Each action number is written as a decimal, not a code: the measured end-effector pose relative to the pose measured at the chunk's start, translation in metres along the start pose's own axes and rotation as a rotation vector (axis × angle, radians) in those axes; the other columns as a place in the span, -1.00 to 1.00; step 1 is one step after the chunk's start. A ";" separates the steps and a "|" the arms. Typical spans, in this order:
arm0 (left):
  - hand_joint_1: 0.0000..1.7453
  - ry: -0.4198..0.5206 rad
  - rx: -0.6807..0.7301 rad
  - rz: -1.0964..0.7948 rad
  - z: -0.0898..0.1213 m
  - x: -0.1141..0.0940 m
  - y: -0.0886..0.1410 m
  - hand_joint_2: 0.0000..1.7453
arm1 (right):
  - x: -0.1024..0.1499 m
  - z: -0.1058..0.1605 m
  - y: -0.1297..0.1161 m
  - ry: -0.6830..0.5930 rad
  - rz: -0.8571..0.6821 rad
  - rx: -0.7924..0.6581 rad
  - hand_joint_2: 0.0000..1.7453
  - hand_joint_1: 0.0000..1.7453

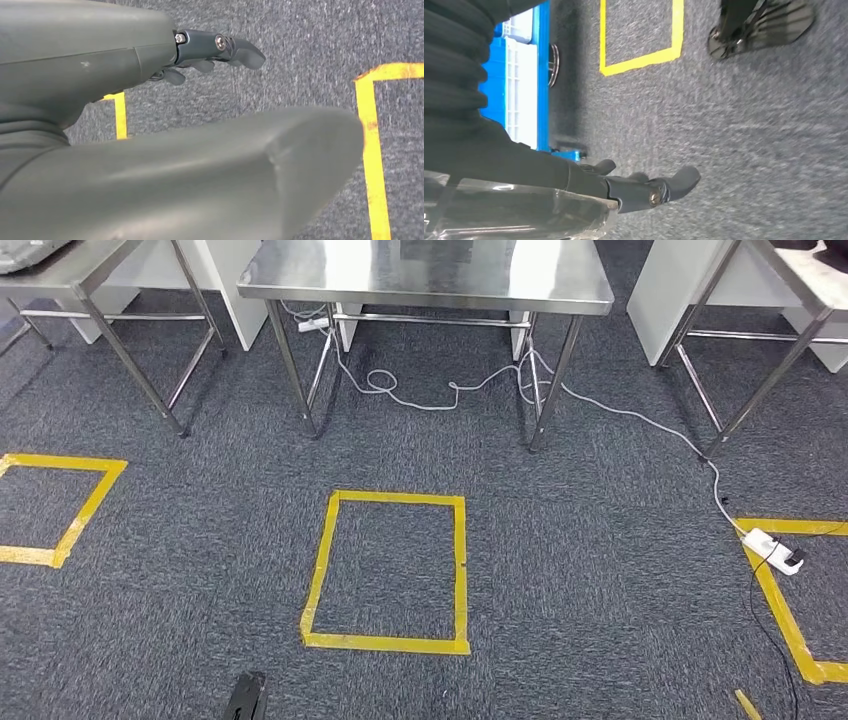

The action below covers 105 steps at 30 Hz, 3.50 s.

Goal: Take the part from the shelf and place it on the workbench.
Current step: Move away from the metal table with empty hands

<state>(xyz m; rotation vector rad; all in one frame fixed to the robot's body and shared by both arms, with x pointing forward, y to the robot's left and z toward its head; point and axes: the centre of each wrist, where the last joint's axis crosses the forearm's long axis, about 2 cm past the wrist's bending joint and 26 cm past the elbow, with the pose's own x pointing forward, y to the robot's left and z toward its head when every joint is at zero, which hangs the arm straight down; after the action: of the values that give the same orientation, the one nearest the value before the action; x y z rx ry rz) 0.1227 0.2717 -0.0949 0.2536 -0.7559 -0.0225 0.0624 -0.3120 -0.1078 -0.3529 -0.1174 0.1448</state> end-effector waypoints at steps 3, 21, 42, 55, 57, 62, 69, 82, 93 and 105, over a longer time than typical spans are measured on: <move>-1.00 0.002 0.003 -0.005 0.002 -0.004 0.001 -1.00 | -0.001 0.000 0.000 0.002 -0.001 0.001 1.00 -1.00; -1.00 0.008 0.002 -0.016 0.002 -0.004 0.001 -1.00 | -0.002 0.002 0.005 0.013 -0.013 0.010 1.00 -1.00; -1.00 0.016 -0.005 -0.013 0.002 -0.003 -0.002 -1.00 | -0.001 0.001 0.004 0.022 -0.026 0.016 1.00 -1.00; -1.00 0.028 -0.005 -0.019 0.006 -0.009 -0.001 -1.00 | -0.004 0.002 0.007 0.035 -0.024 0.031 1.00 -1.00; -1.00 0.028 -0.002 -0.021 0.005 -0.009 0.001 -1.00 | -0.003 0.003 0.009 0.033 -0.024 0.038 1.00 -1.00; -1.00 0.023 -0.001 -0.022 0.004 -0.007 0.002 -1.00 | -0.004 0.003 0.011 0.037 -0.023 0.045 1.00 -1.00; -1.00 0.034 -0.012 -0.019 0.006 -0.009 -0.001 -1.00 | -0.004 0.002 0.007 0.038 -0.026 0.041 1.00 -1.00; -1.00 0.051 -0.017 -0.025 0.006 -0.010 -0.002 -1.00 | -0.002 0.002 0.007 0.037 -0.037 0.049 1.00 -1.00; -1.00 0.052 -0.021 -0.026 0.004 -0.008 -0.001 -1.00 | -0.006 0.003 0.011 0.050 -0.041 0.062 1.00 -1.00; -1.00 0.047 -0.022 -0.030 0.011 -0.021 0.001 -1.00 | -0.006 0.004 0.013 0.044 -0.048 0.058 1.00 -1.00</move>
<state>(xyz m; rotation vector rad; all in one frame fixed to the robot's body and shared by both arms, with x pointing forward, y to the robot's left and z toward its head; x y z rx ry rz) 0.0998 0.2724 -0.1007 0.2437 -0.7047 -0.0530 0.0542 -0.2998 -0.1095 -0.2946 -0.0777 0.0928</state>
